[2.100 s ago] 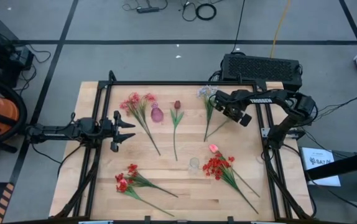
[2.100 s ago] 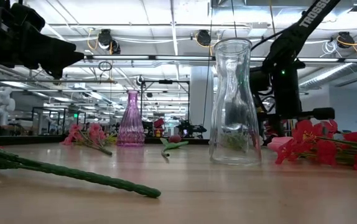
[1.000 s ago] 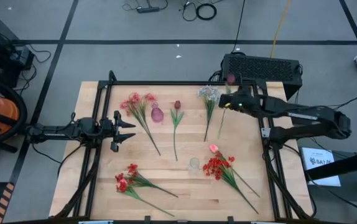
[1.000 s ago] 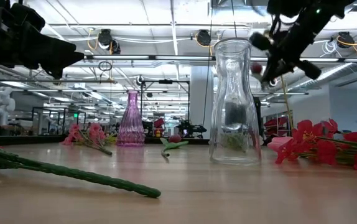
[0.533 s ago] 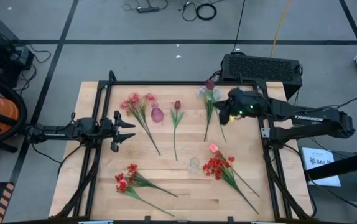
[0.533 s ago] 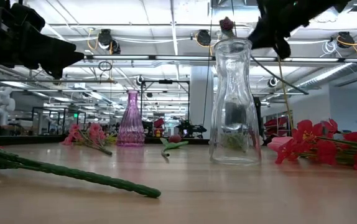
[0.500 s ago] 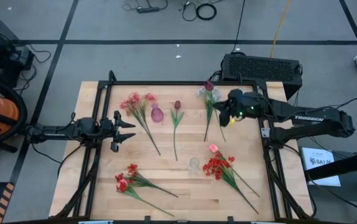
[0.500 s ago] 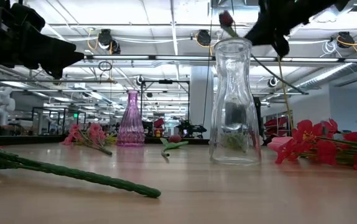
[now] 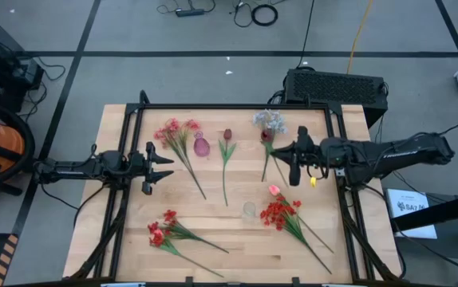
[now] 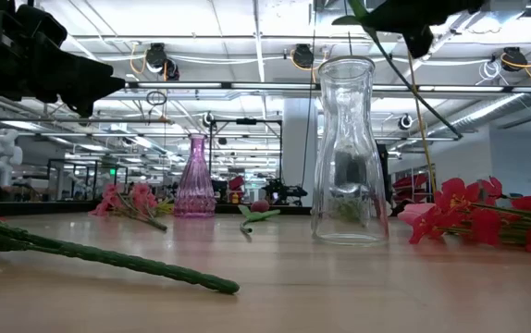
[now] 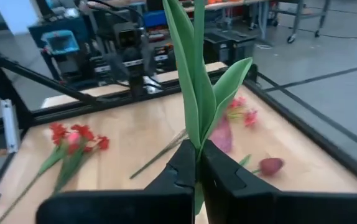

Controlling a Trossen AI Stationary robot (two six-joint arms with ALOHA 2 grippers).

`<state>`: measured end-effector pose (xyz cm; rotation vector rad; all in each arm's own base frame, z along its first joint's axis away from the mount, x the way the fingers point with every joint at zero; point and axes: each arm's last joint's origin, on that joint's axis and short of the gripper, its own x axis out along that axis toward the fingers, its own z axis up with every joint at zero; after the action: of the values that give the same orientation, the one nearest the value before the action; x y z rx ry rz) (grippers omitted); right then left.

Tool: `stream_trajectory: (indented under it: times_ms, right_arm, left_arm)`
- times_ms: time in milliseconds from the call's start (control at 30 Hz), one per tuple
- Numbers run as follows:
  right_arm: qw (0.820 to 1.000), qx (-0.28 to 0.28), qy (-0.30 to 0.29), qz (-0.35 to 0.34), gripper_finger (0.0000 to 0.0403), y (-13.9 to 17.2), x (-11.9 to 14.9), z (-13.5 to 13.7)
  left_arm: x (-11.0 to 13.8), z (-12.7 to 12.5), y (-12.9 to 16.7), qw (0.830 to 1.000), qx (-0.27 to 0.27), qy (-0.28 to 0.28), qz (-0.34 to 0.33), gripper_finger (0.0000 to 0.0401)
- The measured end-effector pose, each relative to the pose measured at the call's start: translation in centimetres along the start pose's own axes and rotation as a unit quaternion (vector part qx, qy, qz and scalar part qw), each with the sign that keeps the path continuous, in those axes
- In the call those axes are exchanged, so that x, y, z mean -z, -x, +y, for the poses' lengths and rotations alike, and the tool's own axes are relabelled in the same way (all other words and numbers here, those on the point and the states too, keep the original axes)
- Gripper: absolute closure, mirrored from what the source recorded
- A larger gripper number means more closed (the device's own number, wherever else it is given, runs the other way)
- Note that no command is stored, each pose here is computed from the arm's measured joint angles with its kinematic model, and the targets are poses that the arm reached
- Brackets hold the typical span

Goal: Sort flowers into vase by color
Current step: Put the right dark red tulip into the transparent flower vase

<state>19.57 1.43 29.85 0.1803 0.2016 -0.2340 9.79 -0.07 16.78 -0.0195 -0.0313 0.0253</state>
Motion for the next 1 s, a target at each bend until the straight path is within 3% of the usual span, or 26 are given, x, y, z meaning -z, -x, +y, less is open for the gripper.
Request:
stream_trajectory:
  times_ms: [200,500,667,1000]
  right_arm:
    - [0.994,-0.047,-0.035,-0.089,0.0403,0.9,3.1,0.6]
    - [0.954,-0.129,-0.063,-0.263,0.0403,3.1,4.8,0.7]
    - [0.942,-0.196,-0.04,-0.268,0.0402,3.0,4.3,1.6]
    - [0.932,-0.224,0.034,-0.281,0.0402,0.9,1.3,4.3]
  left_arm:
    - [0.0,0.0,0.0,1.0,0.0,0.0,0.001,0.0217]
    - [0.0,0.0,0.0,1.0,0.0,0.0,0.0,0.0217]
    - [0.0,0.0,0.0,1.0,0.0,0.0,-0.001,0.0217]
    - [0.0,0.0,0.0,1.0,0.0,0.0,0.0,0.0217]
